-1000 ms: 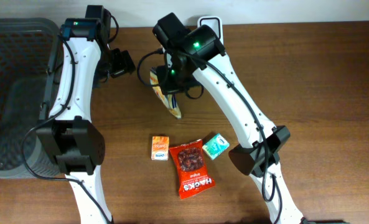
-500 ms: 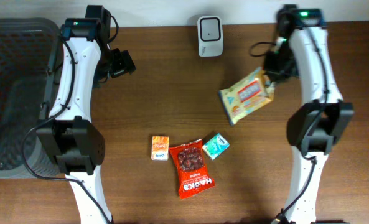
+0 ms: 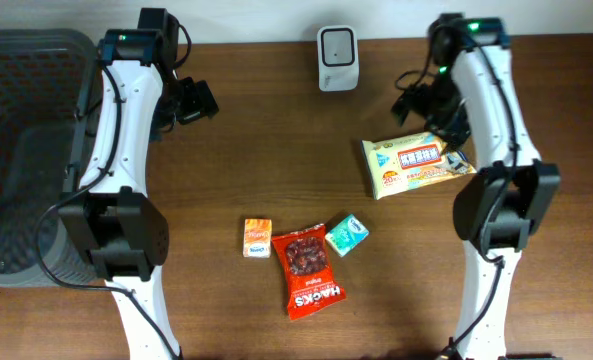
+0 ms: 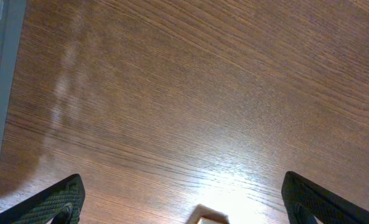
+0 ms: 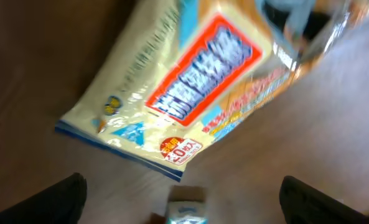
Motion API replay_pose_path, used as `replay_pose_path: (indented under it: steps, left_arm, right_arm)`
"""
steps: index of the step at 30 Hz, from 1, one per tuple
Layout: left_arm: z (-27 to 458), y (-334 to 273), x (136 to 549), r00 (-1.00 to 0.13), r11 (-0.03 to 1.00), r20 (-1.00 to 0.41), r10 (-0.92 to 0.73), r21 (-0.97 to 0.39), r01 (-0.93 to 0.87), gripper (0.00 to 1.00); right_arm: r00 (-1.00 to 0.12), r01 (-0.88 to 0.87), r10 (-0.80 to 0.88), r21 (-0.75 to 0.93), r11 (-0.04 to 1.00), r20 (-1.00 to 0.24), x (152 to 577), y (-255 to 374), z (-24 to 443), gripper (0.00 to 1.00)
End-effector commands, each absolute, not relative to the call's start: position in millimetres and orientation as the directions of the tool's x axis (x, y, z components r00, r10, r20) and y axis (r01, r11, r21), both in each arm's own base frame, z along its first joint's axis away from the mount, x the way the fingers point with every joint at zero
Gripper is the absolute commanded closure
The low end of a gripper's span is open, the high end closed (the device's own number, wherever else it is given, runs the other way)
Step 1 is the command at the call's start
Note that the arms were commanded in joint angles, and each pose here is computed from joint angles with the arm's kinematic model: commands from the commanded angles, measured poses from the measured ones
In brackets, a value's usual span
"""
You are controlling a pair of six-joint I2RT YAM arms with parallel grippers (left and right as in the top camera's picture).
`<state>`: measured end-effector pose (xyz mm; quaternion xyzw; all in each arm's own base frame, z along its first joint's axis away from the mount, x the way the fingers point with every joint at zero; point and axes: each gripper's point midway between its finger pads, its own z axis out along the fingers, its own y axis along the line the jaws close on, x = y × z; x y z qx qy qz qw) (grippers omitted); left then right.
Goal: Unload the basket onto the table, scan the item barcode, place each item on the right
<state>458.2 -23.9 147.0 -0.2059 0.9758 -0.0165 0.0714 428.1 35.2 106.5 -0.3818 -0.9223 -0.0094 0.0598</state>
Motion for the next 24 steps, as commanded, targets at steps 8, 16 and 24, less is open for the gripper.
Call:
replay_pose_path:
  steps: [8,16,24]
  left_arm:
    - [153.8,-24.3,460.4,-0.9,0.913,-0.156,-0.408,-0.063,-0.403,0.01]
    - [154.0,-23.1,461.2,-0.899,0.913,-0.162,-0.408,-0.058,-0.404,0.01]
    - [154.7,-23.3,465.0,-0.896,0.913,-0.176,-0.408,-0.065,-0.403,0.01]
  right_arm:
    - [-0.417,0.9,0.906,-0.11,0.422,0.066,419.8,17.1,23.4,0.01]
    - [-0.503,0.863,0.863,-0.03,0.505,0.054,433.5,20.1,0.2,0.96]
    - [-0.845,0.338,0.466,0.413,0.846,-0.262,547.4,83.1,143.1,0.96]
